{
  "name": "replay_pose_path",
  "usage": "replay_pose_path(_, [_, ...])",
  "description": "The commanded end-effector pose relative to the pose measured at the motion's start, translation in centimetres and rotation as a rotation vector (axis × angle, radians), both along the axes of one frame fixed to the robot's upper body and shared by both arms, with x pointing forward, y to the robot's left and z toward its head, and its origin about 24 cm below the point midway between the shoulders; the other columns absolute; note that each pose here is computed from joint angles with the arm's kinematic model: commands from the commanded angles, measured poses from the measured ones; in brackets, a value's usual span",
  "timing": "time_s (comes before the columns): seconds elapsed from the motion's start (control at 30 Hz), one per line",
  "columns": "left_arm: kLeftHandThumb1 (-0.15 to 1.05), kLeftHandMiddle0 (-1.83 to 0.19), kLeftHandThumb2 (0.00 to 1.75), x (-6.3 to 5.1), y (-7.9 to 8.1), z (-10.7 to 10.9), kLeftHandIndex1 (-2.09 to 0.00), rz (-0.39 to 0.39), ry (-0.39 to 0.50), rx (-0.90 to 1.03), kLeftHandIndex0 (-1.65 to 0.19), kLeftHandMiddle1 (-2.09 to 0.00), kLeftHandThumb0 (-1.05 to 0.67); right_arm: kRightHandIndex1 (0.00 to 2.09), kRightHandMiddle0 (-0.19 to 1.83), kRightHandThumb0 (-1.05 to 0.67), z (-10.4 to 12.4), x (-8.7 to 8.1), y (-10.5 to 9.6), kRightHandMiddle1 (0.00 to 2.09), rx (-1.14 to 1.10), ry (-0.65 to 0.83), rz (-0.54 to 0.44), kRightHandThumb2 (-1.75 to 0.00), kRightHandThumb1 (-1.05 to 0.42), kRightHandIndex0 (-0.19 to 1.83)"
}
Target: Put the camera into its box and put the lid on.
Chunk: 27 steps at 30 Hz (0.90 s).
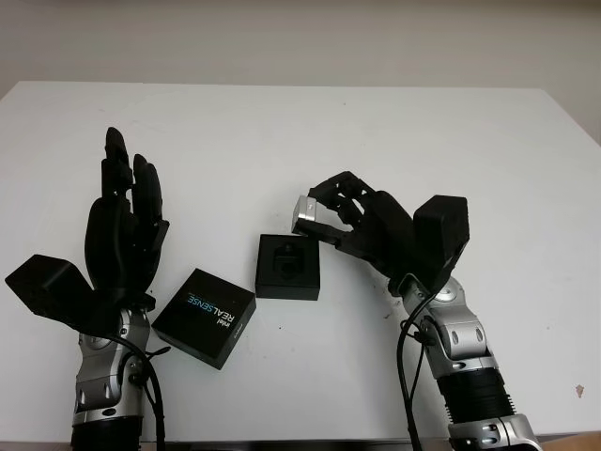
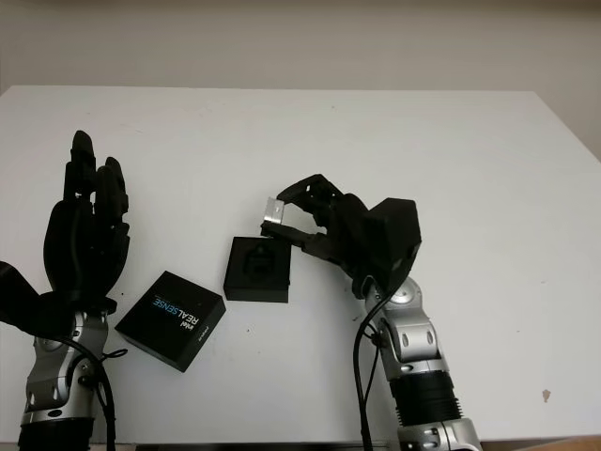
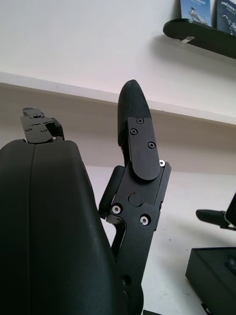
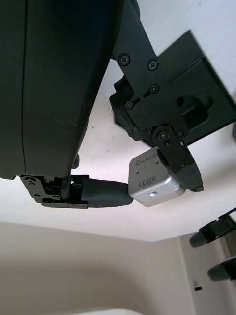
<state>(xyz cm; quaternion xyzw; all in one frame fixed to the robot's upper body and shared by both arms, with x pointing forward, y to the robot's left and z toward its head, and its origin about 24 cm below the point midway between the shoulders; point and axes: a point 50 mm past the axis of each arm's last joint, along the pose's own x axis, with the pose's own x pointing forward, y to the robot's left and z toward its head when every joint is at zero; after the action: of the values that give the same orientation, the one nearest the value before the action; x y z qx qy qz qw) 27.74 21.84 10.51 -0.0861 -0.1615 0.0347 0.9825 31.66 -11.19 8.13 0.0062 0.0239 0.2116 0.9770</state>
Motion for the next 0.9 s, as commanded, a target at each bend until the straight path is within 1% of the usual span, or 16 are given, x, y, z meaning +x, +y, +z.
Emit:
replay_pose_path(0.0, [1.05, 0.19, 0.48, -0.1, 0.0, 0.1, 0.00, 0.005, -0.006, 0.009, 0.19, 0.00, -0.66, 0.77, 0.22, -0.41, 0.4, -0.2, 0.4, 1.81, 0.011, -0.015, 0.014, -0.05, -0.98, -0.13])
replay_pose_path(0.23, [1.05, 0.19, 0.48, -0.1, 0.0, 0.2, 0.00, 0.000, -0.005, 0.010, 0.19, 0.00, -0.66, 0.82, 0.21, -0.40, -0.2, -0.5, 1.1, 1.82, 0.018, 0.025, 0.036, -0.06, -1.00, -0.15])
replay_pose_path(0.43, [1.05, 0.19, 0.49, -0.2, 0.0, 0.2, 0.00, 0.002, -0.006, 0.012, 0.19, 0.00, -0.66, 0.89, 0.18, -0.42, -0.6, -0.8, 1.4, 1.86, 0.011, 0.042, 0.058, -0.06, -1.01, -0.18])
replay_pose_path(0.87, [1.05, 0.19, 0.48, -0.1, -0.1, 0.1, 0.00, 0.005, -0.004, -0.002, 0.19, 0.00, -0.66, 0.88, 0.20, -0.42, -0.9, -1.2, 1.6, 1.89, 0.005, 0.074, 0.064, -0.05, -1.01, -0.19])
